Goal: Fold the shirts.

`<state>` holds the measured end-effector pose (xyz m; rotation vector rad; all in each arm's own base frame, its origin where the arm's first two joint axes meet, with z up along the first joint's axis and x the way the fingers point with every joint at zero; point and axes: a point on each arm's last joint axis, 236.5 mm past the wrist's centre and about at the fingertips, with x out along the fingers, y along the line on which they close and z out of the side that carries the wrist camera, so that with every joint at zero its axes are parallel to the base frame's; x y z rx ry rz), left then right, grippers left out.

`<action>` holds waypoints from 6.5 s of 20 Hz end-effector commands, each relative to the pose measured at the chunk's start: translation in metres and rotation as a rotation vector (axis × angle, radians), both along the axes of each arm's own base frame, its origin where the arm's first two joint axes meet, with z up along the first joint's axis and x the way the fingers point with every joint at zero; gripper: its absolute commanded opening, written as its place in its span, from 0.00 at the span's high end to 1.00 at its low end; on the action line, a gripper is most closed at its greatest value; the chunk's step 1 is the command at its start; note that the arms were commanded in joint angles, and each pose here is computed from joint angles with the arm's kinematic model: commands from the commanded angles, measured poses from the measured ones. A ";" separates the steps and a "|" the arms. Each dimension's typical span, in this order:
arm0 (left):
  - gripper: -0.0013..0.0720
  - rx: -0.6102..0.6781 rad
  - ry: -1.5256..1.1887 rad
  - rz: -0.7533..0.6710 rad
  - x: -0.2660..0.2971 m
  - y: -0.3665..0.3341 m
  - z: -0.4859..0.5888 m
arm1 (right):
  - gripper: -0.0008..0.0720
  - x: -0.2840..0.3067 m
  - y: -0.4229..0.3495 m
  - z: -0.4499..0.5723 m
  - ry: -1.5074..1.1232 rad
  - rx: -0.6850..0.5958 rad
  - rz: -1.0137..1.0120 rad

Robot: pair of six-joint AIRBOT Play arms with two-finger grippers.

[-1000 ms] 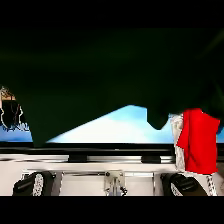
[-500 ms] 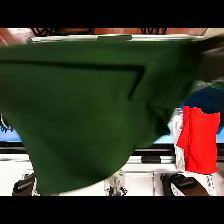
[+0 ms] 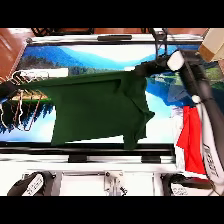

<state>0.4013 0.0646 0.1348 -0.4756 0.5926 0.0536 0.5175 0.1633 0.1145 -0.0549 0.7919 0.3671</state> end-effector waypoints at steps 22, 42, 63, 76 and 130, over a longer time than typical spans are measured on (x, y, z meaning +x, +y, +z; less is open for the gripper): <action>0.08 -0.338 0.923 -0.281 -0.131 -0.032 -0.171 | 0.32 -0.130 -0.137 -0.031 0.636 0.109 -0.110; 0.84 -0.338 0.776 -0.274 -0.104 -0.105 -0.248 | 0.32 -0.144 -0.139 -0.037 0.688 0.179 -0.118; 0.94 -0.260 0.596 -0.310 -0.074 -0.096 -0.180 | 0.89 -0.130 -0.050 -0.194 0.614 0.274 -0.239; 0.94 0.385 -1.174 0.027 -0.233 -0.087 0.447 | 0.89 -0.268 -0.093 0.409 -1.073 0.276 -0.082; 0.11 -0.268 0.833 -0.204 -0.114 -0.013 -0.231 | 0.30 -0.176 -0.191 -0.077 0.717 0.262 -0.249</action>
